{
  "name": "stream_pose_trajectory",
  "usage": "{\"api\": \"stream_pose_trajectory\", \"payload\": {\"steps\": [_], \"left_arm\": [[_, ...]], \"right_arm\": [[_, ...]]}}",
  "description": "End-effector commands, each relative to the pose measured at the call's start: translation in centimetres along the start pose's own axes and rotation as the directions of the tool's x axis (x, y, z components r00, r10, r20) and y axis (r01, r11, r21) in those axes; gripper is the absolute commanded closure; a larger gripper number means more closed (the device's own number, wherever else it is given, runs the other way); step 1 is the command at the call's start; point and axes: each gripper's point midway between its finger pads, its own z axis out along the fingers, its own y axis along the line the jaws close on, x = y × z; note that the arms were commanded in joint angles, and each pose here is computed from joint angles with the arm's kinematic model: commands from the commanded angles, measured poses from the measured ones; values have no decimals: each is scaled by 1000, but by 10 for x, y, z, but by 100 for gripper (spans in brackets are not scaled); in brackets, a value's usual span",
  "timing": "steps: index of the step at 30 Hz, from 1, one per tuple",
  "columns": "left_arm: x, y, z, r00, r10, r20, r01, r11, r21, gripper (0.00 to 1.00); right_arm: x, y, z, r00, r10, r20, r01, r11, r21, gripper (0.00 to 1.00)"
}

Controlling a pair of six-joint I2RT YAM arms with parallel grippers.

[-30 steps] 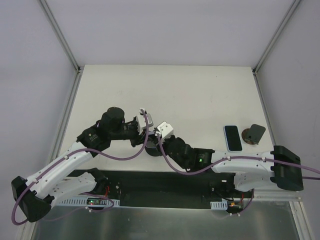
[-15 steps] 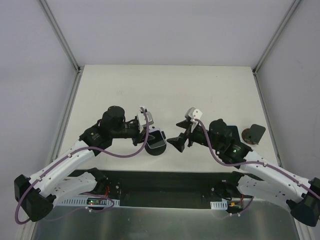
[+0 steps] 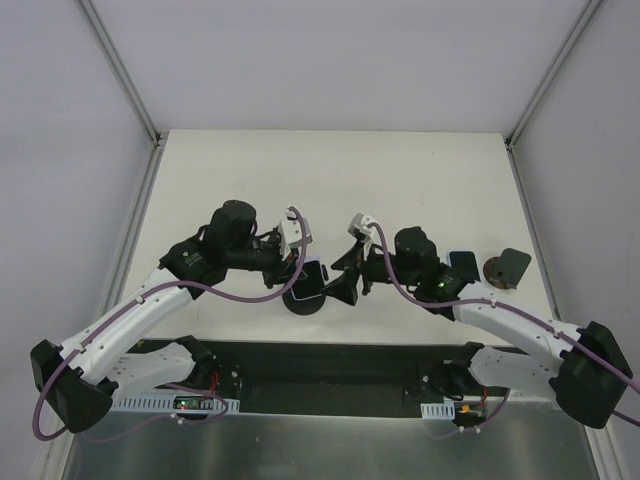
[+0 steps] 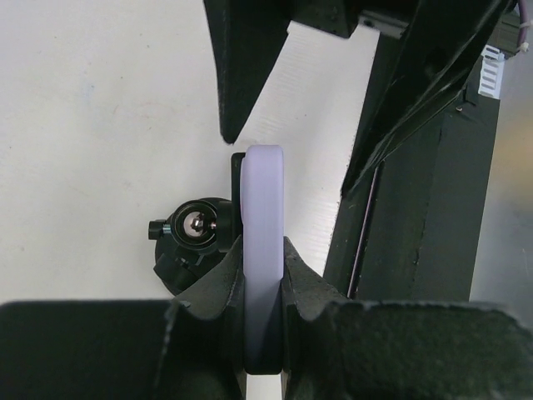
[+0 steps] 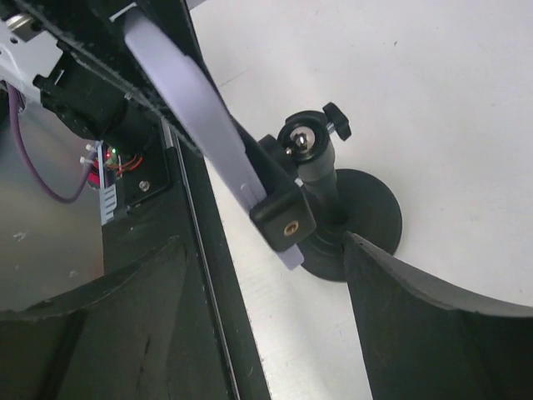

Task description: Place the phone on the phone stand

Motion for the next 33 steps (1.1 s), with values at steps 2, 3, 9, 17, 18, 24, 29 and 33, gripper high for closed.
{"api": "stream_pose_trajectory", "payload": {"steps": [2, 3, 9, 17, 18, 24, 29, 33], "left_arm": [[-46, 2, -12, 990, 106, 89, -106, 994, -12, 100], [-48, 2, -12, 990, 112, 90, -112, 994, -10, 100], [-51, -2, -15, 987, 131, 94, -131, 991, 2, 100], [-49, -10, -17, 986, 135, 99, -139, 990, 36, 100], [-50, -12, -17, 986, 132, 102, -137, 990, 45, 100], [-57, -13, -28, 980, 152, 131, -155, 988, 8, 90], [-73, -2, -48, 972, 145, 183, -124, 985, -119, 24], [-87, 5, -78, 942, 176, 286, -100, 960, -261, 15]], "right_arm": [[-19, 3, 34, 988, 42, 150, -43, 999, 2, 28], [-13, 1, 38, 987, 55, 150, -57, 998, 5, 29], [-5, 5, 71, 975, 73, 208, -85, 995, 53, 57], [-1, 25, 103, 969, 25, 246, -45, 996, 76, 100], [1, 23, 103, 969, 21, 246, -46, 994, 96, 100], [9, 17, 101, 974, -8, 225, -20, 992, 124, 100], [13, 14, 100, 980, -9, 199, -20, 990, 140, 92], [13, 4, 87, 987, 9, 161, -45, 974, 221, 41]]}}
